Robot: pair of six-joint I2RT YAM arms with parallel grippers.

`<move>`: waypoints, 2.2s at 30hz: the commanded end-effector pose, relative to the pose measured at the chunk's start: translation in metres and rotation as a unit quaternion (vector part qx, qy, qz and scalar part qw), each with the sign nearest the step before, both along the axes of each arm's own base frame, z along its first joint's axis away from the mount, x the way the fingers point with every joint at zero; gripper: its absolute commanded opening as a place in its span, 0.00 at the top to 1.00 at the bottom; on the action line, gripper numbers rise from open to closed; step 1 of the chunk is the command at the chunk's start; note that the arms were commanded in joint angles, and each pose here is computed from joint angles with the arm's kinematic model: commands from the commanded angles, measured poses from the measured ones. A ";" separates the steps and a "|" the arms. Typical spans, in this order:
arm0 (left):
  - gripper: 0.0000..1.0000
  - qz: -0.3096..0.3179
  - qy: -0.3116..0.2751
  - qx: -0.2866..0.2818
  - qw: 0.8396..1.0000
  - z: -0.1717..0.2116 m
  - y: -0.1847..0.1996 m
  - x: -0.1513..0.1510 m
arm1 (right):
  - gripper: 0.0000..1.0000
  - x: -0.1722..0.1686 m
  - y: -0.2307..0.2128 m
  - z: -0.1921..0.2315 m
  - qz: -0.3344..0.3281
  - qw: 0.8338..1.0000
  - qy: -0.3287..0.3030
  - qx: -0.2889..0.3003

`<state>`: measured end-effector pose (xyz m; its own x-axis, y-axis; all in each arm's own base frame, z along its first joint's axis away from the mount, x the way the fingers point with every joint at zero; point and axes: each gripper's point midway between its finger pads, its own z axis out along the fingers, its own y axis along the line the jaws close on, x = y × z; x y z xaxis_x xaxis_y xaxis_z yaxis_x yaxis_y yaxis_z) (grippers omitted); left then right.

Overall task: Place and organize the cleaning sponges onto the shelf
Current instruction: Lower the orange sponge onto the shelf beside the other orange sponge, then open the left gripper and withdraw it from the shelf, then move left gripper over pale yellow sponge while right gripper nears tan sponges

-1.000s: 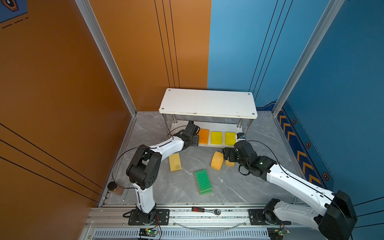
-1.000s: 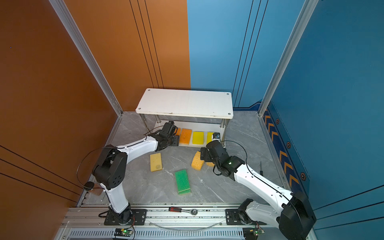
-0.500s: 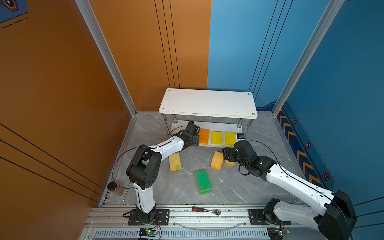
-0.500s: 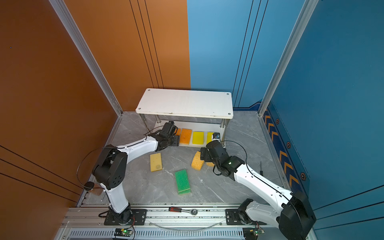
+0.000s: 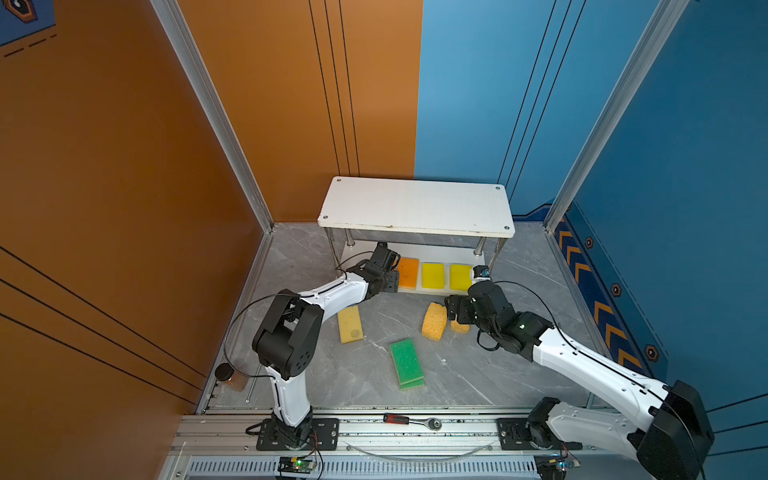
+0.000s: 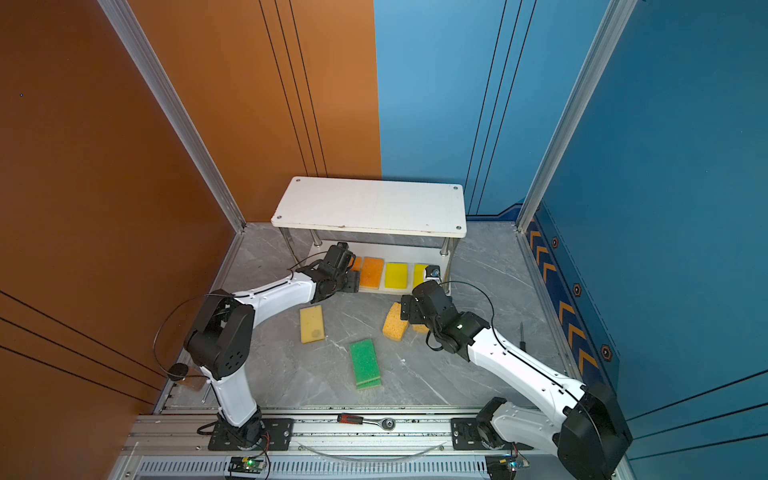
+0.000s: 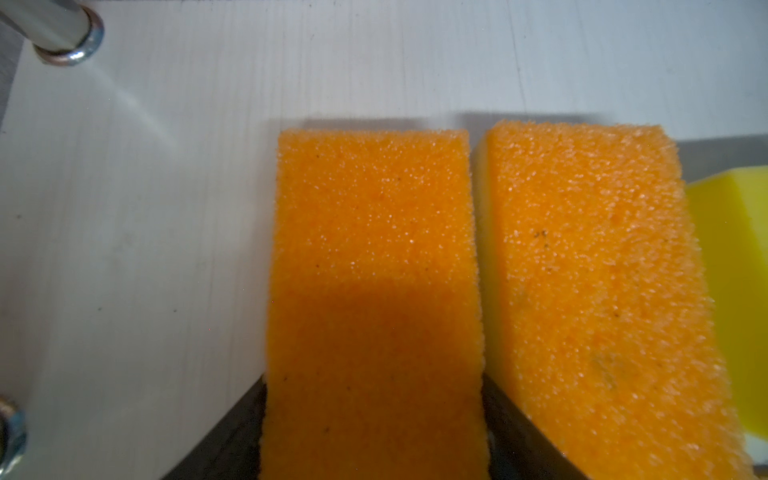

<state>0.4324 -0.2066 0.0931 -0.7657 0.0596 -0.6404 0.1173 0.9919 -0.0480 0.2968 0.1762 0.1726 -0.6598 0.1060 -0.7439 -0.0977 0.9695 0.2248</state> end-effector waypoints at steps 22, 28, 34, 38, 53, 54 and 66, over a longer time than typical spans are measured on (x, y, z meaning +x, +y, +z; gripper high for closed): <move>0.23 -0.003 0.002 -0.022 1.000 0.016 0.003 -0.024 | 0.06 0.002 -0.004 -0.004 -0.014 1.000 0.002 -0.003; 0.21 -0.005 -0.005 -0.029 1.000 0.025 0.004 -0.034 | 0.06 0.003 -0.002 -0.003 -0.013 1.000 0.002 -0.002; 0.17 -0.018 -0.003 -0.031 0.999 0.034 0.004 -0.045 | 0.06 0.003 -0.002 -0.001 -0.011 1.000 0.002 -0.002; 0.08 -0.017 -0.003 -0.025 1.000 0.039 0.009 -0.058 | 0.06 0.003 -0.001 0.001 -0.009 1.000 0.001 -0.003; 0.02 0.050 0.014 -0.020 0.998 0.034 0.060 -0.126 | 0.06 0.003 0.007 0.002 0.005 1.000 0.003 0.001; 0.02 0.058 0.020 -0.021 0.998 0.029 0.064 -0.131 | 0.06 0.004 0.008 0.002 0.005 1.000 0.002 0.002; 0.02 0.106 0.069 -0.040 0.991 -0.007 0.086 -0.168 | 0.06 -0.003 0.049 -0.004 0.069 0.998 0.010 -0.005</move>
